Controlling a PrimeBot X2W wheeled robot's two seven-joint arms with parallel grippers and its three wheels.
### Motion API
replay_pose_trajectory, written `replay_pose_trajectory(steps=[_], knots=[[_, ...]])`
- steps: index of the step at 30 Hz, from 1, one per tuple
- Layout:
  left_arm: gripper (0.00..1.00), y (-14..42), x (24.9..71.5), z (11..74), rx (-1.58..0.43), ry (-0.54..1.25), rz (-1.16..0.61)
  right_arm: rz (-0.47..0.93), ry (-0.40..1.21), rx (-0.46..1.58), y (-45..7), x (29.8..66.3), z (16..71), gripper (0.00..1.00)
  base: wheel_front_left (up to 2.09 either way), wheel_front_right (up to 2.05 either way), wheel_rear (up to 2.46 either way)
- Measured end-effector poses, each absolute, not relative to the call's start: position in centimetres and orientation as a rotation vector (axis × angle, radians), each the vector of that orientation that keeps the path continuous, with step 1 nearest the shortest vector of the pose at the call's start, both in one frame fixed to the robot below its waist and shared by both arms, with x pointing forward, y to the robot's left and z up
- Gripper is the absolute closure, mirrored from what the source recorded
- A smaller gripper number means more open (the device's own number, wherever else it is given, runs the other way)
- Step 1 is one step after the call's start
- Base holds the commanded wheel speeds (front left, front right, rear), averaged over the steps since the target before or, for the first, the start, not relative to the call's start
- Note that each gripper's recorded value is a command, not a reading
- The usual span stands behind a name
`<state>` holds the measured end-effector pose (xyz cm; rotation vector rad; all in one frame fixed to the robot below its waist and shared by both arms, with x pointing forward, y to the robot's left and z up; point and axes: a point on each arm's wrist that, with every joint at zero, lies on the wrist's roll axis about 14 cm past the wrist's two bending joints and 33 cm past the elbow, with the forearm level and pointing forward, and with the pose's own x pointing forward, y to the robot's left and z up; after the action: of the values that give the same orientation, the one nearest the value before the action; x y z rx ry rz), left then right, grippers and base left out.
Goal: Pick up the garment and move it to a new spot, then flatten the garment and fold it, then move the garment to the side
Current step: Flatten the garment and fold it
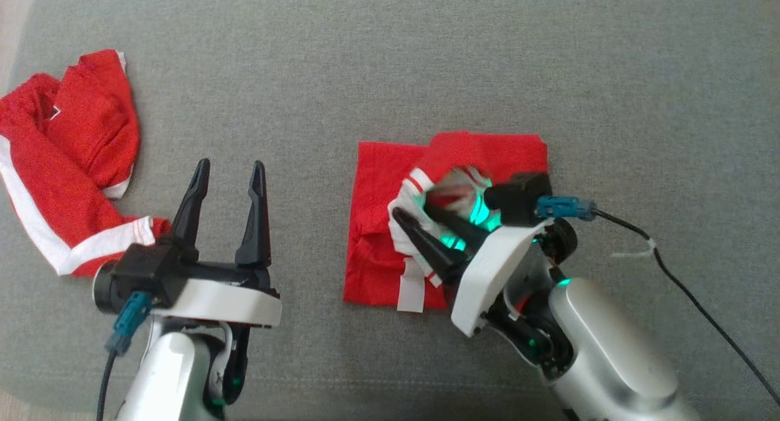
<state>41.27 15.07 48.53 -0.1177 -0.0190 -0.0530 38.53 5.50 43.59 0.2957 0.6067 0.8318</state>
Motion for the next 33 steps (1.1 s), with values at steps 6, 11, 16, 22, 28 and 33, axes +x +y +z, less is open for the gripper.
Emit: replay_pose_trajectory(steps=[6, 11, 16, 22, 28, 33], knots=[[0.00, 15.0, 41.4, 48.5, -0.114, -0.019, -0.054, 0.800, 0.431, 0.324, 5.3, 40.7, 45.9, 0.00, 0.00, 0.00, 0.00], [0.00, 14.7, 41.6, 48.5, -0.111, -0.022, -0.063, 0.756, 0.210, 0.358, 4.0, 42.4, 50.1, 0.00, 0.00, 0.00, 0.00], [0.00, 14.1, 41.9, 48.5, -0.102, -0.026, -0.080, 0.525, -0.045, 0.253, -4.0, 45.7, 54.0, 0.00, 0.00, 0.00, 0.00], [0.00, 13.8, 42.2, 48.7, -0.092, -0.034, -0.097, 0.257, -0.008, 0.135, -13.3, 44.5, 51.4, 0.00, 0.00, 0.00, 0.00], [0.00, 13.9, 42.4, 48.9, -0.084, -0.041, -0.100, 0.142, 0.047, 0.103, -17.1, 42.3, 49.9, 0.00, 0.00, 0.00, 0.00], [0.00, 13.9, 42.5, 48.9, -0.073, -0.042, -0.102, 0.119, 0.052, 0.115, -17.5, 41.6, 49.8, 0.00, 0.00, 0.00, 0.00]])
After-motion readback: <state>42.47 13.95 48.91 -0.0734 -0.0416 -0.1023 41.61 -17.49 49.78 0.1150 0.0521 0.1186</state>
